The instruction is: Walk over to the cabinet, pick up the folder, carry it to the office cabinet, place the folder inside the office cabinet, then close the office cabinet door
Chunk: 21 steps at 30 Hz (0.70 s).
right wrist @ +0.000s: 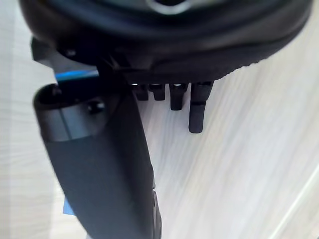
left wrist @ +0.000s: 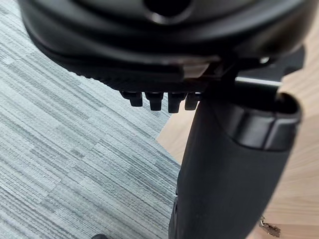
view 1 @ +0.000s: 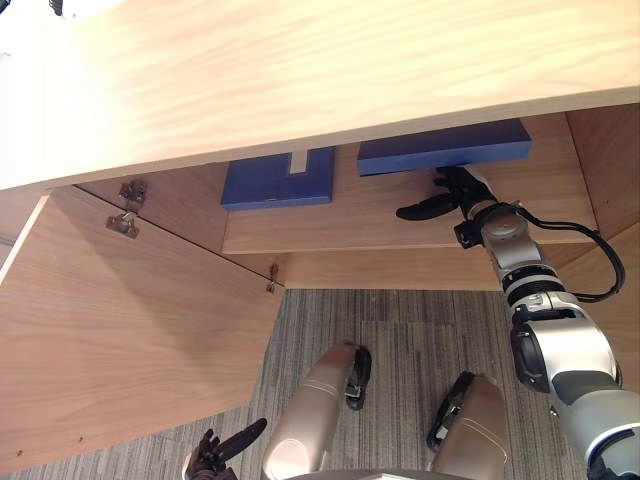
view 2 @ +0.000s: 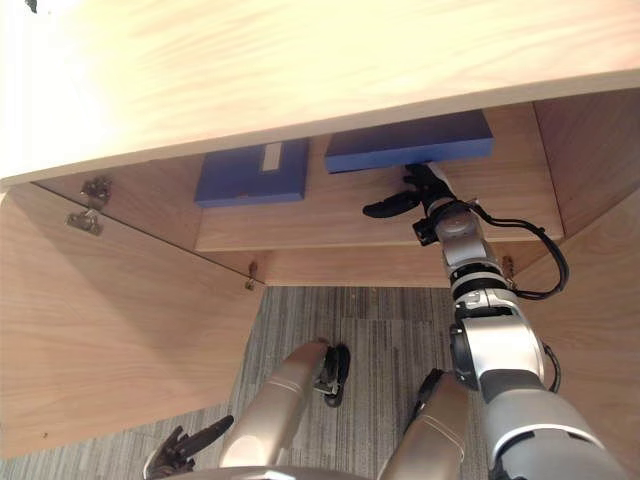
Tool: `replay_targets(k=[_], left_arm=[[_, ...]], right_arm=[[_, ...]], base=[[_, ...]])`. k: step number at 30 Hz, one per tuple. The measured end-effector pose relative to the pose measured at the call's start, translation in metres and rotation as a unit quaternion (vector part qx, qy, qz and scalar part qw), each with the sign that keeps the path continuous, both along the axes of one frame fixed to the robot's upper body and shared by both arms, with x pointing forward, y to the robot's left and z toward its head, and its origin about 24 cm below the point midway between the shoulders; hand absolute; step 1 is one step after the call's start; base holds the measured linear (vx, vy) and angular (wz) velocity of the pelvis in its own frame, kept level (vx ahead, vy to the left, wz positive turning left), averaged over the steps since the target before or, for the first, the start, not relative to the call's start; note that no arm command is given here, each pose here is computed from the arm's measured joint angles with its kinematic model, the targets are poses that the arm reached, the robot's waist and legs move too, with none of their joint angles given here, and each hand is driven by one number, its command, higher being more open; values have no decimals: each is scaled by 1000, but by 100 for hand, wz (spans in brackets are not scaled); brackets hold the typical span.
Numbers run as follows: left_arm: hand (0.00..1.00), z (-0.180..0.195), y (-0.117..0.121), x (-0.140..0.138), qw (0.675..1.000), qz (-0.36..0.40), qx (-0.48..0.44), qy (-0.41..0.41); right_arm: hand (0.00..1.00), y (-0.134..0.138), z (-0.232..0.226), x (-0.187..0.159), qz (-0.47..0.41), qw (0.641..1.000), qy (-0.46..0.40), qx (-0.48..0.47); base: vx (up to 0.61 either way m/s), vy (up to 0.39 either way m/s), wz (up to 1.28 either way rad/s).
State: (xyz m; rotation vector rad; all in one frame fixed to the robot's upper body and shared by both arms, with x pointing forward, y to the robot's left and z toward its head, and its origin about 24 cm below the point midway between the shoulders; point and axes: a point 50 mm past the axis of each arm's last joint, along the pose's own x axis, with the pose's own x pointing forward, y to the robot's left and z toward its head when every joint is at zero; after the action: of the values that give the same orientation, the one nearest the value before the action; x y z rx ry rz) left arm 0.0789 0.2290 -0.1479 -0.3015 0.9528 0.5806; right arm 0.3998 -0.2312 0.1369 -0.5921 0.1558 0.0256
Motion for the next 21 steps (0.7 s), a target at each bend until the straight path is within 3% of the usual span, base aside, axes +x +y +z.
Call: replay_targets(k=[10, 18, 21], left_arm=[[100, 3, 8, 1, 999, -40, 18, 2], [100, 7, 16, 6, 996, -81, 40, 5], [100, 8, 18, 7, 994, -93, 49, 7]], right_arm=[[100, 33, -41, -9, 99, 962, 55, -248], [100, 68, -102, -35, 180, 931, 123, -292], [100, 69, -106, -37, 183, 929, 129, -295]], base=[[100, -29, -7], [119, -37, 1], [53, -55, 5]])
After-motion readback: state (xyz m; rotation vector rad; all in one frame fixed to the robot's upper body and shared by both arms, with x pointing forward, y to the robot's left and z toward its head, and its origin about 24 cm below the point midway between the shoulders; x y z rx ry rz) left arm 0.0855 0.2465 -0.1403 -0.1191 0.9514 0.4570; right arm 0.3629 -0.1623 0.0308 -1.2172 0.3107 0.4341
